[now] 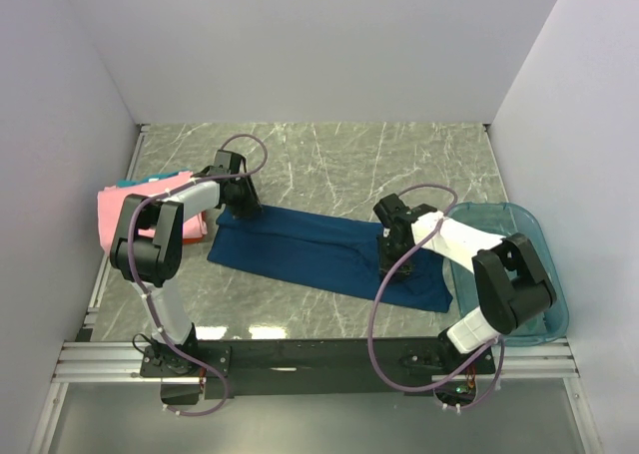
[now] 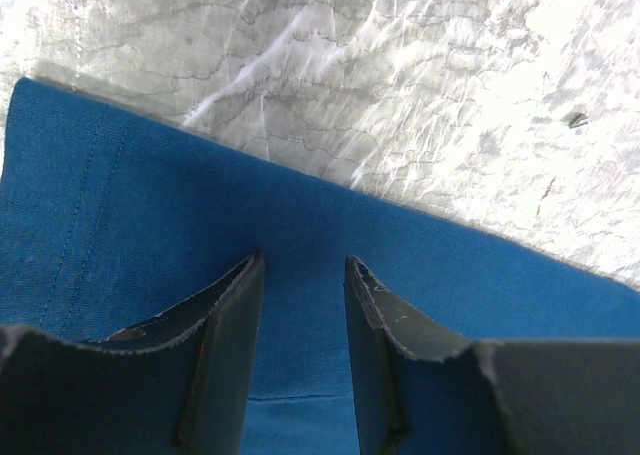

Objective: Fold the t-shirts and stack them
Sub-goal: Fold the tshirt

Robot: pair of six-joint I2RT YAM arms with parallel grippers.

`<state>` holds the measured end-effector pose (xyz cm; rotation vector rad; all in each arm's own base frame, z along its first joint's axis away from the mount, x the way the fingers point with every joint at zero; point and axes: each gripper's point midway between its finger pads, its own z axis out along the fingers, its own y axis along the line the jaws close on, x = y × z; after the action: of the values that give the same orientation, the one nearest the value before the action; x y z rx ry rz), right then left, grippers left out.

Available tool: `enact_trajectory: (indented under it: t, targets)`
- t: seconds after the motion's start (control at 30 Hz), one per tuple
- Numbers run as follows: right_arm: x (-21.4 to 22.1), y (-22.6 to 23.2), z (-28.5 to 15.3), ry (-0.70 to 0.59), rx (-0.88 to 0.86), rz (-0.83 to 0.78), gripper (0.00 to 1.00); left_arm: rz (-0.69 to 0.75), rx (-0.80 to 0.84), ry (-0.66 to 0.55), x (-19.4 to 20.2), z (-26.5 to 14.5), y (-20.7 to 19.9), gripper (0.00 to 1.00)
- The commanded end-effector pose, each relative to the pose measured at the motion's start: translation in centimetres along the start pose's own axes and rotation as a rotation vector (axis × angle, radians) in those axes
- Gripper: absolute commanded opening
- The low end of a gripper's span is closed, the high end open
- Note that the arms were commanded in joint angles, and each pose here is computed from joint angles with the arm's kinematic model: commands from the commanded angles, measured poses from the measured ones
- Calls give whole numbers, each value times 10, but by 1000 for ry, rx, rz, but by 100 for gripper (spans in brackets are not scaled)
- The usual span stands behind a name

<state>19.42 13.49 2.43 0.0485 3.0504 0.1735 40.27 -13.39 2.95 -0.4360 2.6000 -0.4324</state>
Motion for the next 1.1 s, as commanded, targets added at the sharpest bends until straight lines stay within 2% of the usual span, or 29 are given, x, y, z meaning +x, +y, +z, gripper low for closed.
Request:
enact_trajectory:
  t: [0.0, 0.27, 0.53, 0.67, 0.9, 1.07]
  targets:
    - [-2, -5, 6, -26, 40, -6, 35, 20, 31, -23, -10, -2, -10, 44]
    - [0, -11, 14, -22, 69, 1, 34, 21, 31, -17, -10, -1, -10, 44]
    - [-2, -11, 11, -30, 77, 1, 7, 28, 31, -18, -10, -2, -11, 44]
    - [0, -11, 4, -35, 72, -1, 1, 25, 32, -13, -8, -1, -10, 44]
    - [2, -1, -20, -25, 15, -22, 0, 23, 29, -10, -7, 0, -8, 44]
    - [11, 6, -31, 40, -27, -62, 0, 25, 29, -5, -6, 1, -8, 44]
